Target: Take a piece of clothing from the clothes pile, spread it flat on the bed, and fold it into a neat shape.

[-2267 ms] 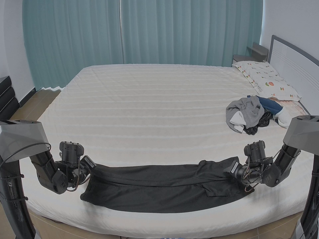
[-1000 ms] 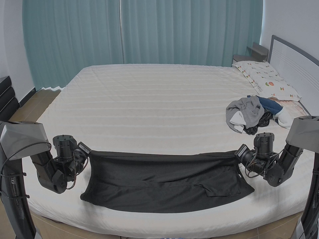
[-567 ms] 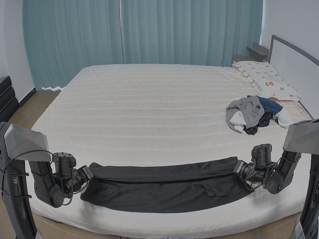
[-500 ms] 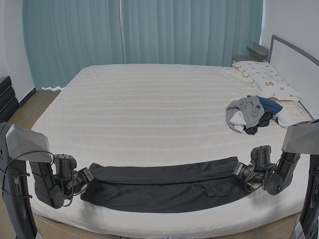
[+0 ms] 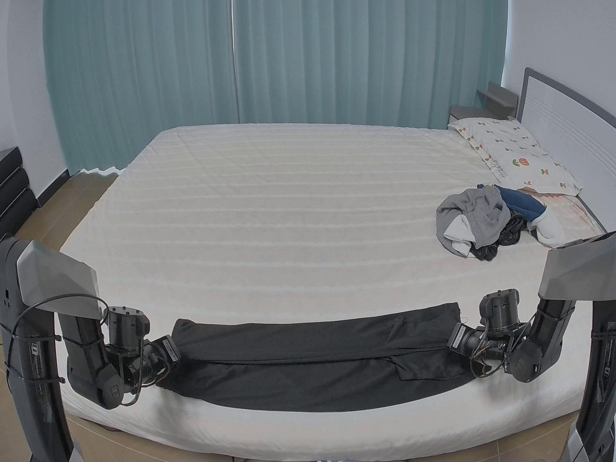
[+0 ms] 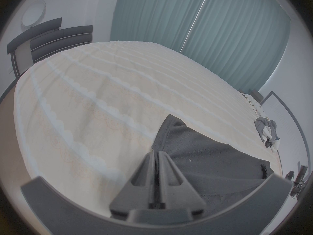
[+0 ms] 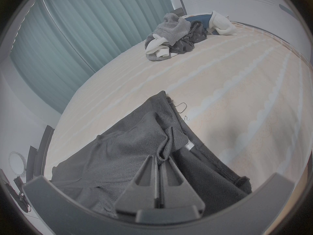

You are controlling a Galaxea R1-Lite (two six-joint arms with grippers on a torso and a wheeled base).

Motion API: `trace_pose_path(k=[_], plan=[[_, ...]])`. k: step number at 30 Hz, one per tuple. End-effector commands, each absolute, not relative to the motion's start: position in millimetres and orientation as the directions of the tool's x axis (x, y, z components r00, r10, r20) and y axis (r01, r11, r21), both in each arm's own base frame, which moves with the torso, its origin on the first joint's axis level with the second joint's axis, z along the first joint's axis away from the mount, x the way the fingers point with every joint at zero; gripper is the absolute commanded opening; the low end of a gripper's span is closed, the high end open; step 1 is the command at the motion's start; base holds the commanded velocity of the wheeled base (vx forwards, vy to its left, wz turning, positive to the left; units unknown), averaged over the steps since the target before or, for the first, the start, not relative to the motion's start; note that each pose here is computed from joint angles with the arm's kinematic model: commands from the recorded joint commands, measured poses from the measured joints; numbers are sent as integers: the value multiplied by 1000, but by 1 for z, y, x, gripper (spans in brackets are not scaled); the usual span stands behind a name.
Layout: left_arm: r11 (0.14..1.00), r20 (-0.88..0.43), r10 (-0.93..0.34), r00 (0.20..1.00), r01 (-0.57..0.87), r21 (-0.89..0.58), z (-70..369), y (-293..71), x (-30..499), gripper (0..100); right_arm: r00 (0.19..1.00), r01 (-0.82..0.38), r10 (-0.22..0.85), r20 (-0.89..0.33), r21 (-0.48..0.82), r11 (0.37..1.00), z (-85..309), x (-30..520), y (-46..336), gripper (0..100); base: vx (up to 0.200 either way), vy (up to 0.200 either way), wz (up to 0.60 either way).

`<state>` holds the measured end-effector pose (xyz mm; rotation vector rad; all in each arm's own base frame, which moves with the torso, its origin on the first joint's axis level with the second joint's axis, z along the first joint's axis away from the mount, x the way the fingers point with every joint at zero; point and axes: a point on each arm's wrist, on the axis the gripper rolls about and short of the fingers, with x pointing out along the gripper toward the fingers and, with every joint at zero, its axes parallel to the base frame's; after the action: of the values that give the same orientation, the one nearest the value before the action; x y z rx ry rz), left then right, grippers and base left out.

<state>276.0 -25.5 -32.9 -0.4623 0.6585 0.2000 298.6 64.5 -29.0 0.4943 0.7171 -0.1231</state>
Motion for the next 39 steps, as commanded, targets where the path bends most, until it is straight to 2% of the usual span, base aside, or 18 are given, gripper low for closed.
trace_pose_path(k=[1, 2, 14, 17, 19, 26, 39], plan=[[883, -635, 34, 772, -321, -342, -33, -26, 273, 100, 752, 274, 59, -656, 393, 878, -30, 299, 65, 0, 0, 0, 0], [887, -640, 33, 768, -318, -335, -33, -26, 271, 100, 757, 271, 60, -651, 396, 877, -29, 300, 65, 100, 0, 0, 0], [884, -586, 11, 810, -283, -373, -4, -20, 262, 100, 835, 249, 63, -546, 478, 842, 16, 294, 56, 100, 0, 0, 0], [893, -612, -139, 778, -168, -417, -1, -21, 244, 100, 832, 248, 67, -551, 479, 842, 16, 293, 56, 100, 0, 0, 0], [901, -635, -192, 748, -121, -416, -5, -20, 236, 100, 830, 249, 68, -553, 477, 843, 15, 293, 56, 100, 0, 0, 0], [937, -723, -201, 661, -85, -339, -26, -19, 223, 100, 827, 246, 74, -557, 477, 843, 14, 292, 57, 100, 0, 0, 0], [940, -746, -194, 637, -98, -327, -37, -19, 225, 100, 822, 245, 78, -563, 475, 845, 12, 291, 58, 100, 0, 0, 0]])
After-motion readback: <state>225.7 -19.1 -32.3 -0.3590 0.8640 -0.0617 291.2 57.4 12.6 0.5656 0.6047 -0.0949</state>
